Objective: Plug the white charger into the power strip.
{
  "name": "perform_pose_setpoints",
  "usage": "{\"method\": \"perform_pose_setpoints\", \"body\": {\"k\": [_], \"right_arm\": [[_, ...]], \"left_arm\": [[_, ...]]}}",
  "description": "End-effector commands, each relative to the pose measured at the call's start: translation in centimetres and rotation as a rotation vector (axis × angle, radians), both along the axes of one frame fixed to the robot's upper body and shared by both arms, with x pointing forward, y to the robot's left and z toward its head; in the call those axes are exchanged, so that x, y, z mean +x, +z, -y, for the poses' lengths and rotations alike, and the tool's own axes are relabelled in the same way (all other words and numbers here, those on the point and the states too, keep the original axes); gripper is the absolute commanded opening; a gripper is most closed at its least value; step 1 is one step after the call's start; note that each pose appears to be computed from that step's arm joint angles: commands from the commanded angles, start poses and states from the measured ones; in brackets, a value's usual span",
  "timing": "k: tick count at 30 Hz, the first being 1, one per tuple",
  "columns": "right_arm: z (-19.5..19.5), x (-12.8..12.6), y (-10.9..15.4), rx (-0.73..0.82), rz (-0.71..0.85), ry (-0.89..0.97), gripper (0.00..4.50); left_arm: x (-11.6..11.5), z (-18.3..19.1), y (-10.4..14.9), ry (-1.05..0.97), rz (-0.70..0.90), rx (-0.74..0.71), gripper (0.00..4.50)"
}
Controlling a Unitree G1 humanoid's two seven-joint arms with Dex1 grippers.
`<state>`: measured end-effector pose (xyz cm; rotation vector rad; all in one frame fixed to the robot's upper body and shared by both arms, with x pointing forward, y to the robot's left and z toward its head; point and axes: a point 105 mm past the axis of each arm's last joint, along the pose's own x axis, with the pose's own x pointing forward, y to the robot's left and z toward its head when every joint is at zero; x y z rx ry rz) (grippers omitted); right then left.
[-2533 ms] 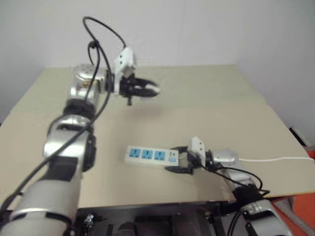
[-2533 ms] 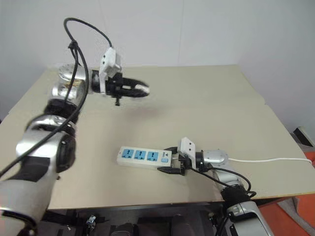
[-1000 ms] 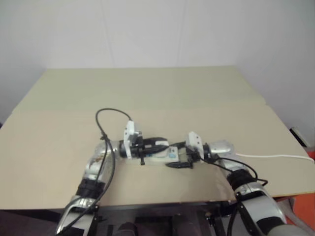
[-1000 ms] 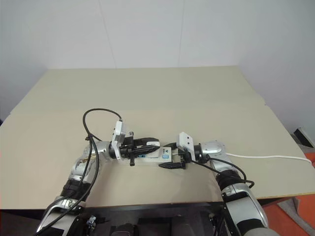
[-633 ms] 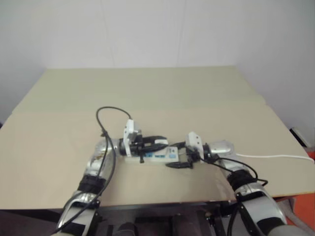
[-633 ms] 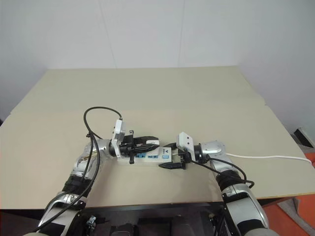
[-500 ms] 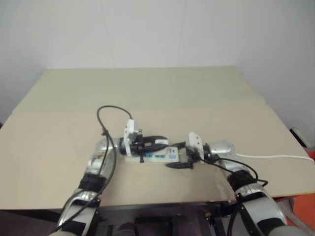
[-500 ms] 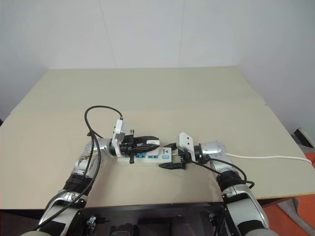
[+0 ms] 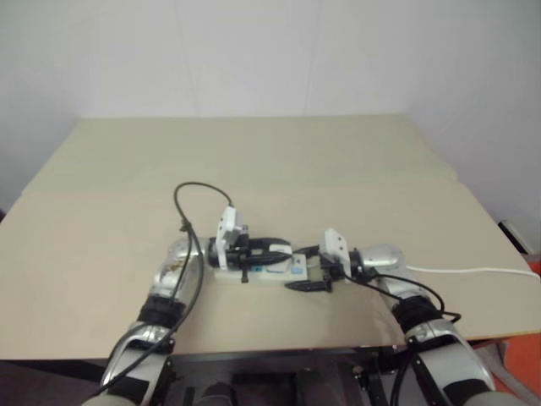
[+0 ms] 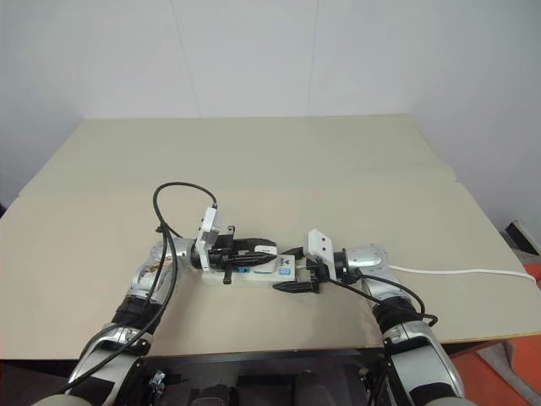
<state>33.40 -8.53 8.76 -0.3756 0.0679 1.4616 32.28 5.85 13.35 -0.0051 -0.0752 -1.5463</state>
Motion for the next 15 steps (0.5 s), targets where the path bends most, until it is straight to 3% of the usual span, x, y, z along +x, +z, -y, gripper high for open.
{"method": "perform_pose_setpoints", "body": {"k": [1, 8, 15], "right_arm": [[0.1, -0.4, -0.6, -0.026, -0.022, 0.011, 3.42], [0.1, -0.6, -0.8, -0.029, -0.025, 0.012, 3.42], [0.4, -0.8, -1.0, -0.037, -0.026, 0.011, 3.42]], "left_arm": [[-0.1, -0.1, -1.1, -0.027, -0.015, 0.038, 1.02], [0.0, -1.4, -2.9, -0.009, 0.042, 0.095, 1.02], [0.8, -4.0, -5.7, 0.112, 0.0, 0.268, 1.02]]}}
